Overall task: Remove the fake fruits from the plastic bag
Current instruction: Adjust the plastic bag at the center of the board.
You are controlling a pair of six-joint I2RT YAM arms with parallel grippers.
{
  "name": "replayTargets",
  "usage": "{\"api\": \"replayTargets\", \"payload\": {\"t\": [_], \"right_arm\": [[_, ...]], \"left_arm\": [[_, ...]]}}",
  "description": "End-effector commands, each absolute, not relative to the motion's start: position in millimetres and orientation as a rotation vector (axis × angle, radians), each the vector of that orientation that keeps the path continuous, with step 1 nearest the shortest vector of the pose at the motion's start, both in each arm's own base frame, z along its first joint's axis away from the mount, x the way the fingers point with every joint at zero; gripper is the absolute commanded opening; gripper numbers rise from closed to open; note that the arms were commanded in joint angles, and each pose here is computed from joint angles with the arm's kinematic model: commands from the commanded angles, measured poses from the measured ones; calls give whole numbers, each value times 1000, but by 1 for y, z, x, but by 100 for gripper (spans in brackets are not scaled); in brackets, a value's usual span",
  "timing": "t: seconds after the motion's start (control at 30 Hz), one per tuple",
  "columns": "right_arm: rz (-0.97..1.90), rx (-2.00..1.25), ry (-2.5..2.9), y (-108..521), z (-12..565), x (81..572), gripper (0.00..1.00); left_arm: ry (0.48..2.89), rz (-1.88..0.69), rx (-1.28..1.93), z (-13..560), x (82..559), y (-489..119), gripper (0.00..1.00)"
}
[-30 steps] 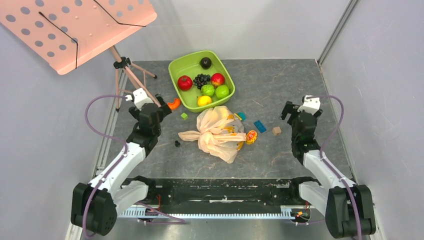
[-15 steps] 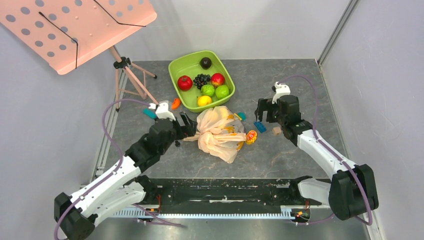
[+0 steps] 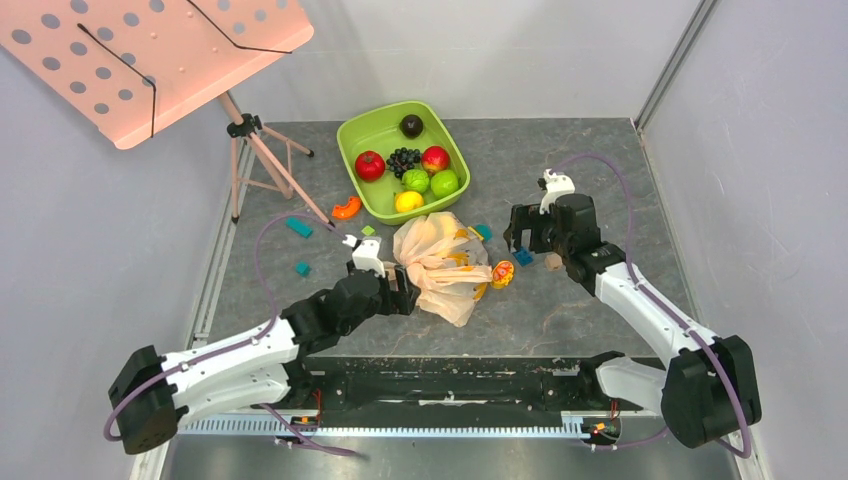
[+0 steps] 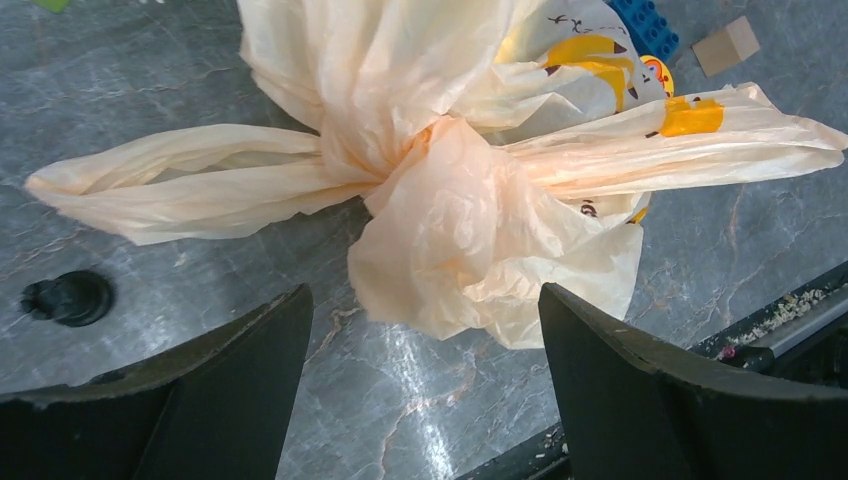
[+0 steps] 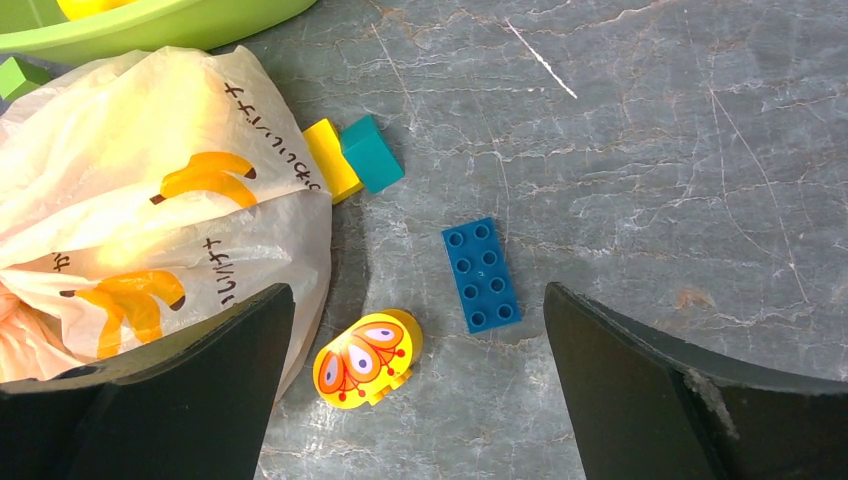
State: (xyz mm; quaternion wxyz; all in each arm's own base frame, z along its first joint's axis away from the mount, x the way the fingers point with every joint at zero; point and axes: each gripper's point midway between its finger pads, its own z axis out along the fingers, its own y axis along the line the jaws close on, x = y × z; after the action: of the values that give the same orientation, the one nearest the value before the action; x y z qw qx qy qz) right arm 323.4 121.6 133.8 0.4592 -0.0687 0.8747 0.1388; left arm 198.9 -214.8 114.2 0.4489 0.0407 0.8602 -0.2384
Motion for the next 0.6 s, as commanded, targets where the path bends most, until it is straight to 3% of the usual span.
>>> {"api": "replayTargets", "payload": {"t": [0.0, 0.17, 0.4, 0.57], "right_arm": [[364, -204, 2104, 127, 152, 326, 99], [346, -215, 2110, 125, 150, 325, 99], [331, -218, 2106, 123, 152, 326, 95], [328, -223, 2099, 123, 155, 326, 94]], "left_arm": [[2034, -662, 108, 127, 211, -238, 89], [2060, -673, 143, 116, 212, -251, 86], [2081, -632, 153, 100, 217, -253, 73], [2082, -602, 170, 94, 219, -253, 48]]}}
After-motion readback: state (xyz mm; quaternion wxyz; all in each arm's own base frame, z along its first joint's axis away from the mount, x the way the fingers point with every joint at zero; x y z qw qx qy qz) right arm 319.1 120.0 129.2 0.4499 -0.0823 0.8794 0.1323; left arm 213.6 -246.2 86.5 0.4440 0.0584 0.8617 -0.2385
